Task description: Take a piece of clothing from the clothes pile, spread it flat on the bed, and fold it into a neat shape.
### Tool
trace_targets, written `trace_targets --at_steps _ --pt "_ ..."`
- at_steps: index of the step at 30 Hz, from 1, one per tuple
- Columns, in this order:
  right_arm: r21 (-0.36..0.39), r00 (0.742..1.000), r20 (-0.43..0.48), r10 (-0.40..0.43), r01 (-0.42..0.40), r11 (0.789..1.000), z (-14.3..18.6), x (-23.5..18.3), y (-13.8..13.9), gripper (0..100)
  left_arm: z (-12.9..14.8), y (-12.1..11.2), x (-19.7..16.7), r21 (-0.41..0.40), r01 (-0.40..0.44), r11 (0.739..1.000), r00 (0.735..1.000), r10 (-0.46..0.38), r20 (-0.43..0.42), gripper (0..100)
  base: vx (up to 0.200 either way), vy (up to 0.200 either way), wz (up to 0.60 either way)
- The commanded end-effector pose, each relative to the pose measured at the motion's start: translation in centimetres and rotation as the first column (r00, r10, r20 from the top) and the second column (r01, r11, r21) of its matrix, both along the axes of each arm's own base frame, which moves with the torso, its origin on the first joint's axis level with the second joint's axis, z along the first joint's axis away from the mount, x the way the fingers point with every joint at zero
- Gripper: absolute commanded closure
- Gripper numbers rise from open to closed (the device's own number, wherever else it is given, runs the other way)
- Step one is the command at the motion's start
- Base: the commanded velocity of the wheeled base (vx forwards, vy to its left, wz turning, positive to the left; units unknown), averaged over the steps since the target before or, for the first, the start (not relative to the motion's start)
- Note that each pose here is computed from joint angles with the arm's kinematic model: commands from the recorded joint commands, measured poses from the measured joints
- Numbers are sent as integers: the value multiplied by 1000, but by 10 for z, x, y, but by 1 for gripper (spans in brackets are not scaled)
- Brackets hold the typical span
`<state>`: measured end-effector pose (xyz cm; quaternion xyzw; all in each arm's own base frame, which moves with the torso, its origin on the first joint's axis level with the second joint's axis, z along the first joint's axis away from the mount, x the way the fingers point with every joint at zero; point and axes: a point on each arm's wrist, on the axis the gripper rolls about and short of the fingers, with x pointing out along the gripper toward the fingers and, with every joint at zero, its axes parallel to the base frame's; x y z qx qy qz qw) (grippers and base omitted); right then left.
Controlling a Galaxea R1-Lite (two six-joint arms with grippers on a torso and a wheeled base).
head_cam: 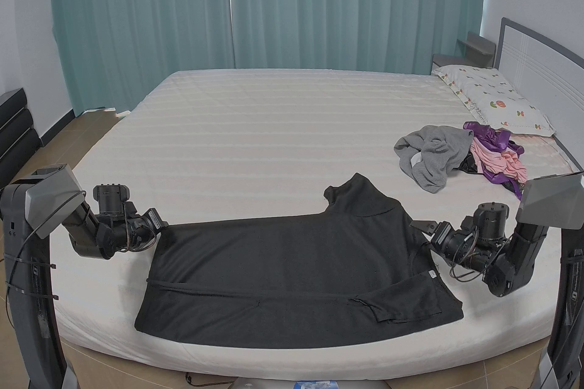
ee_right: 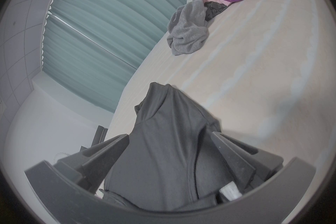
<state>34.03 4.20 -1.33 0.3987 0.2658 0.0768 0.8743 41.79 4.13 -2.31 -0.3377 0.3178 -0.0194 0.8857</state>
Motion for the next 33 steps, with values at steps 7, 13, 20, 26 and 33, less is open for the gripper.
trace_targets --at_steps 7,13,20,26,33 --pt "-112 999 10 51 -50 992 29 76 19 0 22 -1 -4 -34 -51 998 998 52 21 100 0 0 0" --pt "-143 997 -23 72 -74 987 21 104 27 0 22 0 -5 -41 -57 998 998 58 16 100 0 0 0" --pt "-150 994 -58 97 -105 983 3 124 44 0 19 0 -7 -40 -57 998 998 57 4 100 0 0 0" --pt "-156 996 -50 77 -84 984 0 140 44 0 18 -1 -9 -40 -57 998 998 57 -1 100 0 0 0" --pt "-164 998 -10 64 -65 984 6 150 44 0 17 -1 -9 -39 -55 998 999 55 -3 100 0 0 0"
